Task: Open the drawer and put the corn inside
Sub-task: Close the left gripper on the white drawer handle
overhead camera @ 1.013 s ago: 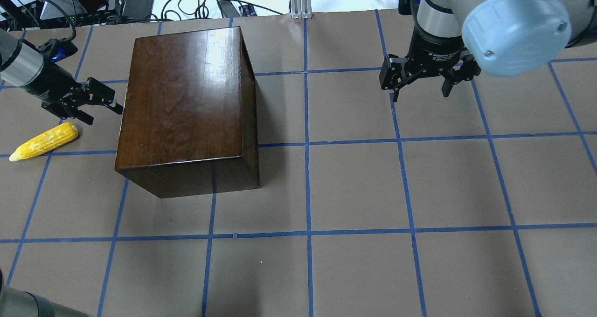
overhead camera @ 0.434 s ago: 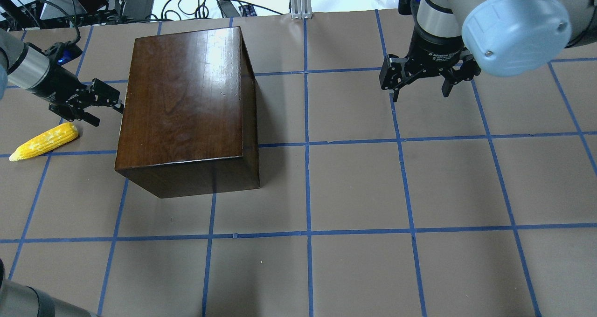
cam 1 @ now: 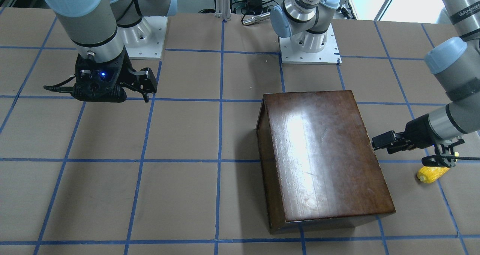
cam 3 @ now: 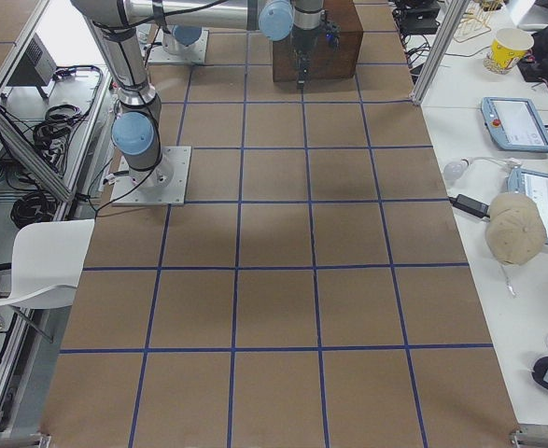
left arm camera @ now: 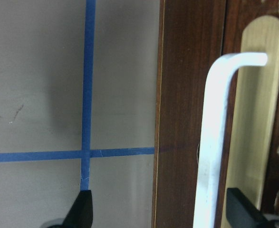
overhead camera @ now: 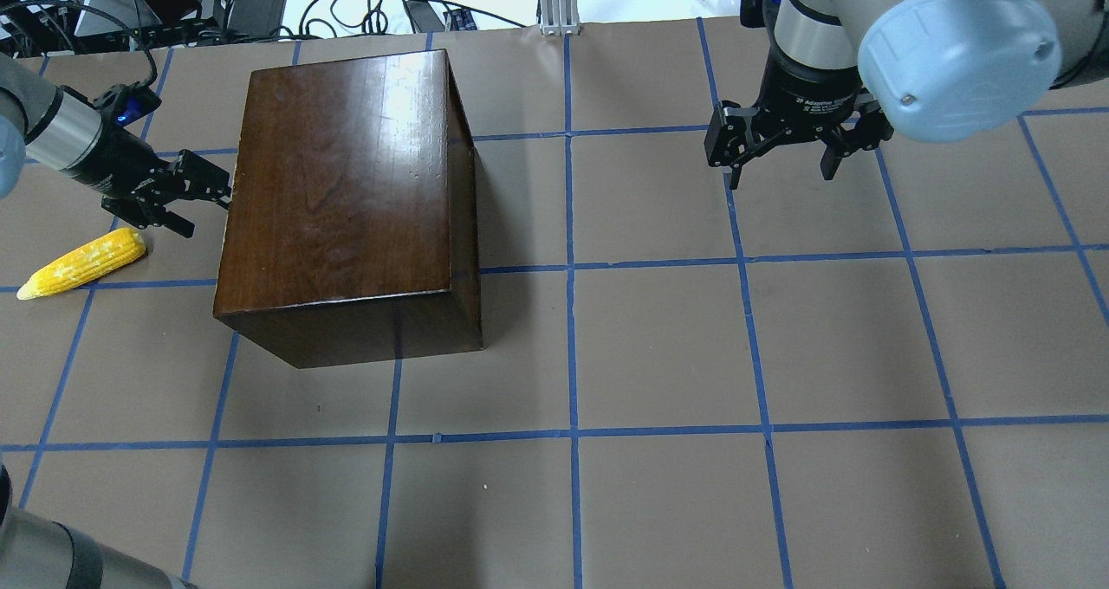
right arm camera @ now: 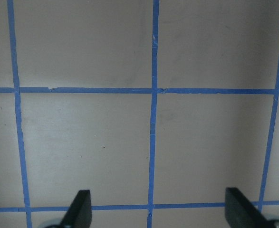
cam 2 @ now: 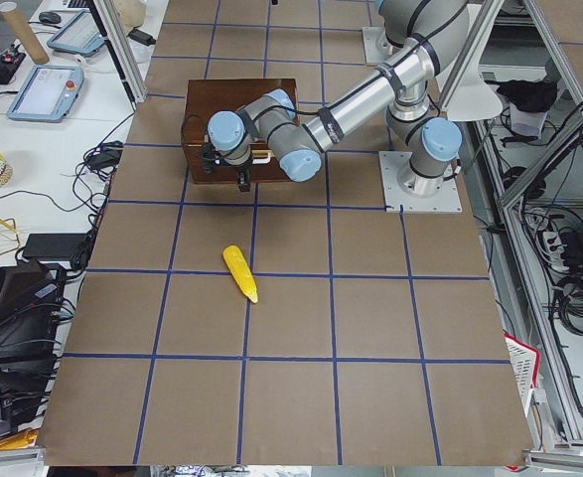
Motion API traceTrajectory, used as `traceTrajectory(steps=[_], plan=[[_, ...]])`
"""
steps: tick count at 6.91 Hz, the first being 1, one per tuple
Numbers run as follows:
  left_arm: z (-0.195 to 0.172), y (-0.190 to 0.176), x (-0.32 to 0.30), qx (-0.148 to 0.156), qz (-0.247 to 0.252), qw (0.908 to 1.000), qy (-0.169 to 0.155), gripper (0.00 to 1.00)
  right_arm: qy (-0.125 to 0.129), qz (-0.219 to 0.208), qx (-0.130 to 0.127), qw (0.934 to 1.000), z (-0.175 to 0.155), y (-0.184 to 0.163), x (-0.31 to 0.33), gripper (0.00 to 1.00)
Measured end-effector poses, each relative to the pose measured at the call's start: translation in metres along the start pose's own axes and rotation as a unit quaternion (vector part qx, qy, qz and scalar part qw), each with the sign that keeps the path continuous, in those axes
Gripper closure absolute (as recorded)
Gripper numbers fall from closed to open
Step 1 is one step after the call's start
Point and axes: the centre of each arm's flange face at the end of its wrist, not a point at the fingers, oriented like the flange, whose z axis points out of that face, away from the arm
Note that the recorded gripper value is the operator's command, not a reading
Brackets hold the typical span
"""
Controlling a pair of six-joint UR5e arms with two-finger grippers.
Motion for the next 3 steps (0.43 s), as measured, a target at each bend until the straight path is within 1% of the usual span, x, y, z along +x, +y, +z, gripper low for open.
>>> traceTrajectory(steps=[3], plan=[[0.0056,-0.0022,-0.0031,-0.003,0.0,1.0,0.001,0.0,0.0,0.0,0.0,1.0,0.0,0.0,0.0,0.0]])
